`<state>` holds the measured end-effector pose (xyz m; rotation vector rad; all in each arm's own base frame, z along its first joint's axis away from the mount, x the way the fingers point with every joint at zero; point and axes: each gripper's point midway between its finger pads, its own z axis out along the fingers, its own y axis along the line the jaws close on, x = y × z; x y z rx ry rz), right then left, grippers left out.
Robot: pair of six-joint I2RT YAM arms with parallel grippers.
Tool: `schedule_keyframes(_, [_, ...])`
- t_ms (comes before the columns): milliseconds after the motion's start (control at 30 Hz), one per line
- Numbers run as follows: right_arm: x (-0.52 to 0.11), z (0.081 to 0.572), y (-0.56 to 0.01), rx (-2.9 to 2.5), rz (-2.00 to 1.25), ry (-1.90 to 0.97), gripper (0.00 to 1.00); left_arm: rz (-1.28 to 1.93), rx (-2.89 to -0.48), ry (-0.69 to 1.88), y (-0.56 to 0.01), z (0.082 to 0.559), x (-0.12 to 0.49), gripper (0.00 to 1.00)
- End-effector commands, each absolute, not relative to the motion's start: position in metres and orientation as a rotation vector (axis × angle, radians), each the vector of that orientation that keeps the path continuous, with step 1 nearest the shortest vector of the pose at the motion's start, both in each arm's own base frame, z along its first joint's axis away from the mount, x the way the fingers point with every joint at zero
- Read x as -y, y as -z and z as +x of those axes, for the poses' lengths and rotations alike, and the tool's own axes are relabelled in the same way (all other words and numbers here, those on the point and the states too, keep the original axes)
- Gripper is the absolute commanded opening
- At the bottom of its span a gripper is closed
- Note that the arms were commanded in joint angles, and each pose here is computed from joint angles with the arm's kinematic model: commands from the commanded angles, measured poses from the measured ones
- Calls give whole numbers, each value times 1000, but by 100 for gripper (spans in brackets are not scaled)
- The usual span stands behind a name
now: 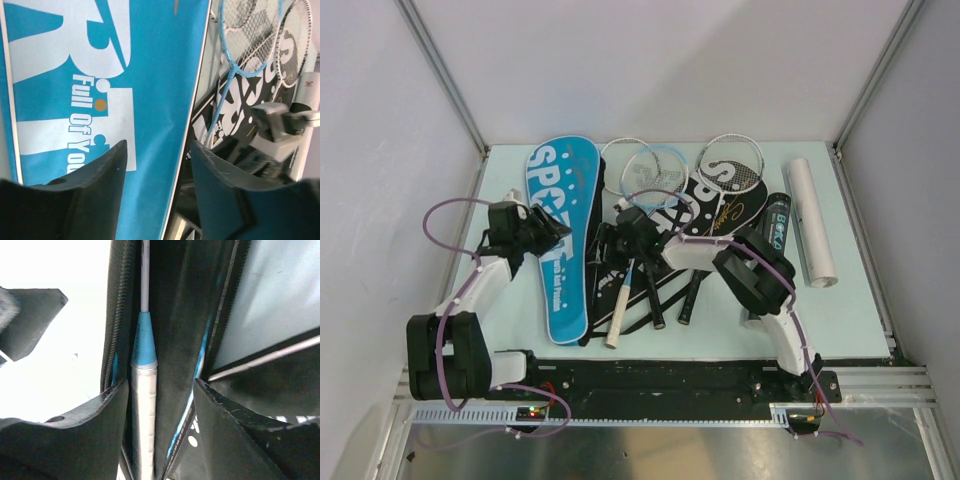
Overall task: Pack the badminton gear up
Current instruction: Place the racket in the racket bag, then zip the racket bag at the center of the board.
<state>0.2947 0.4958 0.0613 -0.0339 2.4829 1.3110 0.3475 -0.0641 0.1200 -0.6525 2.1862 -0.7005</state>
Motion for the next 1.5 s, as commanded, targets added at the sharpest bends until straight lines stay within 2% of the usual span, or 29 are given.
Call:
schedule_keyframes(0, [-480,300,-103,-2390,-117,-1287,61,-594,-2183,611,-130,355,51,60])
schedule_keyframes(133, [-469,309,-106,-2389,-109,-1248,67,-585,-2188,526,-131,351,40,65])
schedule_keyframes(267, [-462,321,-106,-2376,-84,-1240,71,-567,-2200,454,-132,344,31,75])
schedule_keyframes(333, [-460,329,-106,-2363,-73,-1241,71,-562,-2204,428,-133,341,27,81])
schedule_keyframes(367, [-460,332,-104,-2361,-71,-1240,72,-559,-2207,416,-133,339,25,90])
schedule_keyframes(433, [-461,338,-100,-2367,-67,-1236,72,-544,-2216,407,-134,336,24,97])
schedule_keyframes(800, [-486,355,-67,-2439,-109,-1206,72,-559,-2180,373,-148,327,12,100])
schedule_keyframes(933, [-495,355,-60,-2437,-105,-1276,69,-604,-2154,353,-149,322,4,100])
schedule_keyframes(1067, [-502,356,-57,-2428,-109,-1315,55,-641,-2134,345,-151,320,-2,100])
schedule_keyframes(1167, [-509,356,-70,-2393,-129,-1358,39,-663,-2120,335,-154,323,-5,99])
schedule_keyframes(1333, [-520,353,-109,-2288,-185,-1452,5,-708,-2066,315,-172,336,-13,97])
schedule_keyframes(1467, [-519,347,-143,-2234,-216,-1474,0,-701,-2057,334,-183,348,-12,97])
